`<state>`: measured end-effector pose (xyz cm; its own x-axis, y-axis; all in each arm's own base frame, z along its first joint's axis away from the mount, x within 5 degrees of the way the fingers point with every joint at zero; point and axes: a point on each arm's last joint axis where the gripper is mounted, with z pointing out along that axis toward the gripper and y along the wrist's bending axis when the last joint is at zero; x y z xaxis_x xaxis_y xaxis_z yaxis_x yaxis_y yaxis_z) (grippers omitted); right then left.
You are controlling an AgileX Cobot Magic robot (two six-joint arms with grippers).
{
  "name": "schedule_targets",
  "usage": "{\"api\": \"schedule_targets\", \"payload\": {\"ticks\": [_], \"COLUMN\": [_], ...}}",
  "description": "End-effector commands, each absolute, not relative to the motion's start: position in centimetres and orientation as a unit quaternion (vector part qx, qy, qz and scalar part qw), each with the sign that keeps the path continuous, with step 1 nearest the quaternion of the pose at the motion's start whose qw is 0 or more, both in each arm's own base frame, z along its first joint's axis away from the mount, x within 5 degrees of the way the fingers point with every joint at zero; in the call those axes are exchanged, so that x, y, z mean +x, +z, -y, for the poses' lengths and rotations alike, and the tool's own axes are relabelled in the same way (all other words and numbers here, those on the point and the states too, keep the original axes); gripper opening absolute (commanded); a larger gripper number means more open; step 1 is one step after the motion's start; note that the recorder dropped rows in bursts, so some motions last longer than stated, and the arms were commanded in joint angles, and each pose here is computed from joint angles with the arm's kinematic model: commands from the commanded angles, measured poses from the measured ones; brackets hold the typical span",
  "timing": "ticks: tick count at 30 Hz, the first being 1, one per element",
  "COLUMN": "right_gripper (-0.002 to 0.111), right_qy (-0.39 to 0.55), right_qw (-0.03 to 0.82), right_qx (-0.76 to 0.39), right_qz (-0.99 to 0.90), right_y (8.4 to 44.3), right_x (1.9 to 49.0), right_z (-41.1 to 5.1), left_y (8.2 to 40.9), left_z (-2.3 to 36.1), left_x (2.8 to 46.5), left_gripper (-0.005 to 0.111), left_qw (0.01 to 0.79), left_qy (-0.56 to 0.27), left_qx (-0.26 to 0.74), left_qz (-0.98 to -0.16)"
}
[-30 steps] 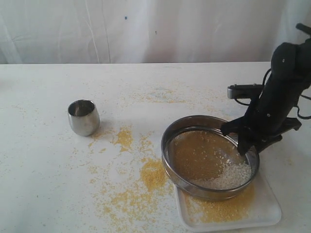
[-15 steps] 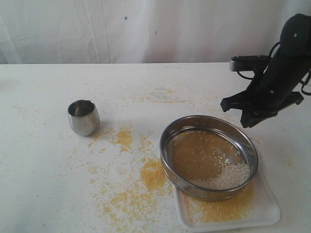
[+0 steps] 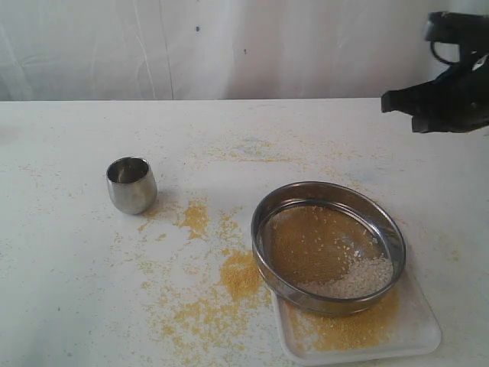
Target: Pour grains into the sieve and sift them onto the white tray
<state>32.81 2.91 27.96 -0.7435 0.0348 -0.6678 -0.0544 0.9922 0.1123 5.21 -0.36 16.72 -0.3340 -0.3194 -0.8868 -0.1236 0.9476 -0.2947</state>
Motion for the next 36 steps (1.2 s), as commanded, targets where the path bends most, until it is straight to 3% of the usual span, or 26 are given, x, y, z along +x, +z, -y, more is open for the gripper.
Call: {"api": "schedule_targets", "payload": {"ticks": [1, 9, 22, 33, 36], "right_gripper": [0.0, 0.0, 0.0, 0.0, 0.0], "right_qy": [0.062, 0.088, 0.091, 0.067, 0.094], "right_qw": [0.442, 0.465, 0.685, 0.684, 0.65], "right_qx": [0.012, 0.059, 0.029, -0.006, 0.005], "right_qz": [-0.895, -0.879, -0.722, -0.726, -0.755], "right_y": [29.5, 27.4, 32.4, 31.9, 31.1], "right_x": [28.6, 21.4, 9.1, 4.9, 4.5], "right_z": [-2.2, -1.7, -0.8, -0.7, -1.0], "left_y": [16.6, 16.6, 16.6, 16.6, 16.6], "left_z": [0.4, 0.4, 0.4, 0.4, 0.4], "left_x": [5.2, 5.2, 5.2, 5.2, 5.2], "left_gripper": [0.0, 0.0, 0.0, 0.0, 0.0], "left_qw": [0.559, 0.559, 0.559, 0.559, 0.559], "left_qy": [-0.09, -0.09, -0.09, -0.09, -0.09], "left_qx": [-0.139, -0.139, -0.139, -0.139, -0.139], "left_qz": [-0.812, -0.812, -0.812, -0.812, -0.812]}}
